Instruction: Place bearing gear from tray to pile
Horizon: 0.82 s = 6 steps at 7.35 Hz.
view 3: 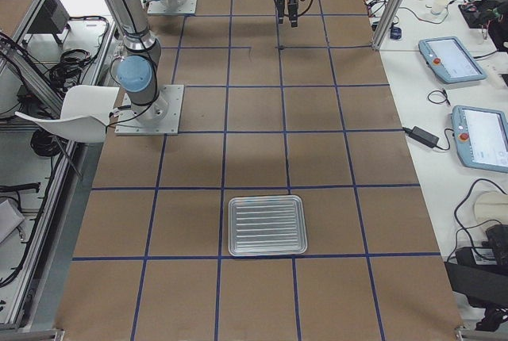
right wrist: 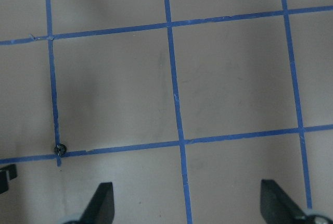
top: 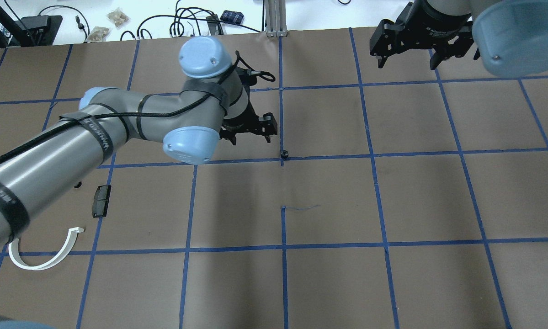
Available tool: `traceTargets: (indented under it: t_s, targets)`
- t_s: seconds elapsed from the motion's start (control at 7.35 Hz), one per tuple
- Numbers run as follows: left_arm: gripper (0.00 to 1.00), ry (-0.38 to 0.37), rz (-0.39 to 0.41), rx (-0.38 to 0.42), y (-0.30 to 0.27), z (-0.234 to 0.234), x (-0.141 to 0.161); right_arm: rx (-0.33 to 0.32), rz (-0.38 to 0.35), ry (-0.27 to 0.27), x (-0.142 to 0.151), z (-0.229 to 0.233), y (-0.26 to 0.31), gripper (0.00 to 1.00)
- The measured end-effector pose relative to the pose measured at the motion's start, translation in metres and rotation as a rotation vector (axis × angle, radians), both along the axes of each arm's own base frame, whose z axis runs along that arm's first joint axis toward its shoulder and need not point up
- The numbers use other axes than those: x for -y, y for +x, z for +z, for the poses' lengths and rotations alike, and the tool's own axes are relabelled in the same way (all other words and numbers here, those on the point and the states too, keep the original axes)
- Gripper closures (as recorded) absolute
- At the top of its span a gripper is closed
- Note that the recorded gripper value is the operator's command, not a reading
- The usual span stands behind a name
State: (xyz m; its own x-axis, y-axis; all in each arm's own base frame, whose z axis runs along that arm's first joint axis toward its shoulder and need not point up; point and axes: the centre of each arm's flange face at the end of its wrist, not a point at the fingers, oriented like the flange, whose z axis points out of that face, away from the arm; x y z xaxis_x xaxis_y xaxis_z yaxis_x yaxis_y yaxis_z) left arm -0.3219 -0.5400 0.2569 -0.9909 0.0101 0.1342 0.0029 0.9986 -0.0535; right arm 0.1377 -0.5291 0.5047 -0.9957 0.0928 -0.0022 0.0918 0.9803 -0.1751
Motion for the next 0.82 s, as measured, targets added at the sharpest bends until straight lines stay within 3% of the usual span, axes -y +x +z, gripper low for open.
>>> traceTargets:
  t_s: [0.27, 0.54, 0.82]
  targets:
    - [0.16, 0.009, 0.023, -0.004, -0.057, -0.033, -0.007, 0.001, 0.005, 0.081, -0.01, 0.001, 0.003, 0.0]
    - [0.17, -0.014, 0.034, 0.043, -0.066, -0.054, 0.001, -0.002, 0.012, 0.104, -0.01, -0.003, 0.004, 0.0]
    - [0.25, -0.022, 0.041, 0.101, -0.061, -0.065, 0.006, -0.005, 0.01, 0.105, -0.009, -0.005, 0.0, 0.0]
